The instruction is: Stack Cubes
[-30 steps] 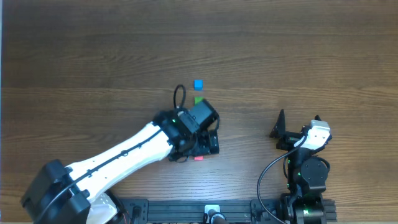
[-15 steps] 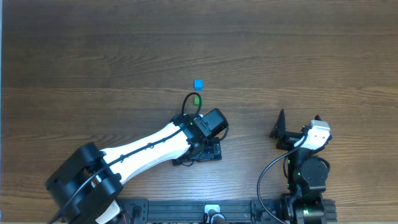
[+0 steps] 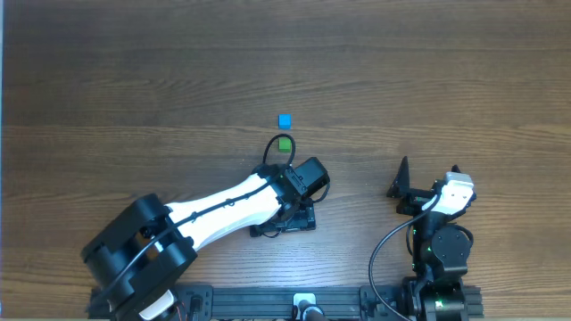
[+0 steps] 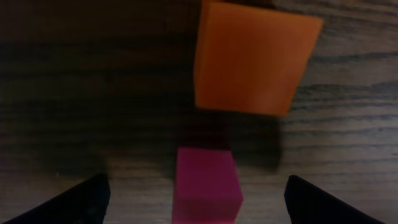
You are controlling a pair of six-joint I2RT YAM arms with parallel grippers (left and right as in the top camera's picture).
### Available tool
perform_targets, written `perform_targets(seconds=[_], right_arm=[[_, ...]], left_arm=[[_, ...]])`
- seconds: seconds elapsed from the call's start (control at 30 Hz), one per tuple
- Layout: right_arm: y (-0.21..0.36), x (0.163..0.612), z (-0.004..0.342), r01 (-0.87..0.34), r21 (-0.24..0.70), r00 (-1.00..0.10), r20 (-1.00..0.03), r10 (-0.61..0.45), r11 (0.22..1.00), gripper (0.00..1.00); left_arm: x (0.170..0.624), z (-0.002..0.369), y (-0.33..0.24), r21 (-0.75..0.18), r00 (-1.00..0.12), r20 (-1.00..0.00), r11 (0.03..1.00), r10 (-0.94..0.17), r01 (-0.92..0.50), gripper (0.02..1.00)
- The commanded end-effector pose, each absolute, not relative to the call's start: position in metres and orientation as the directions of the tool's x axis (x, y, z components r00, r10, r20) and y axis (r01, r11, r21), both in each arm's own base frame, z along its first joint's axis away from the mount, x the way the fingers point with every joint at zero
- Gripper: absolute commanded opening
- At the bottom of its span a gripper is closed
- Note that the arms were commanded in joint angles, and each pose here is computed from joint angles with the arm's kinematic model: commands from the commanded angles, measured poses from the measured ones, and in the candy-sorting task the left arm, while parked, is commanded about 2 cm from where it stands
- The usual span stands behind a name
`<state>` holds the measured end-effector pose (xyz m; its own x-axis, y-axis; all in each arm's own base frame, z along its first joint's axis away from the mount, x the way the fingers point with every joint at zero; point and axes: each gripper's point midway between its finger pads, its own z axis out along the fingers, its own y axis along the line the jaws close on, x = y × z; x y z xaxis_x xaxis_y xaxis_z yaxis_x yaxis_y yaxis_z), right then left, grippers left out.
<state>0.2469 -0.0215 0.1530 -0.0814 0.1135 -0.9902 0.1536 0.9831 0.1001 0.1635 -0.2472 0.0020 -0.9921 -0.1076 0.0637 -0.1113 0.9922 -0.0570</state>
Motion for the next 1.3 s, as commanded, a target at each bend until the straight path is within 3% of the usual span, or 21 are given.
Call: perform_targets(seconds=[0.03, 0.47, 1.3], right_arm=[[-0.0251, 0.2462, 0.152, 0.172, 0.095, -0.079, -0.991, 0.109, 0.981, 0.993], [-0.0251, 0.2462, 0.152, 0.172, 0.095, -0.079, -0.991, 0.109, 0.981, 0.991], [-0.0251, 0.2462, 0.152, 0.172, 0.095, -0.079, -0.991, 0.109, 0.981, 0.991]], left_arm=[[0.1638, -0.0048, -0.2437, -0.016, -0.996, 0.027, 0.996, -0.086, -0.087, 0.879], [0.1612, -0.0079, -0.248, 0.006, -1.0, -0.016, 1.0, -0.013, -0.013, 0.822], [0.1616, -0.008, -0.2475, 0.008, -1.0, -0.019, 1.0, -0.014, -0.014, 0.415]])
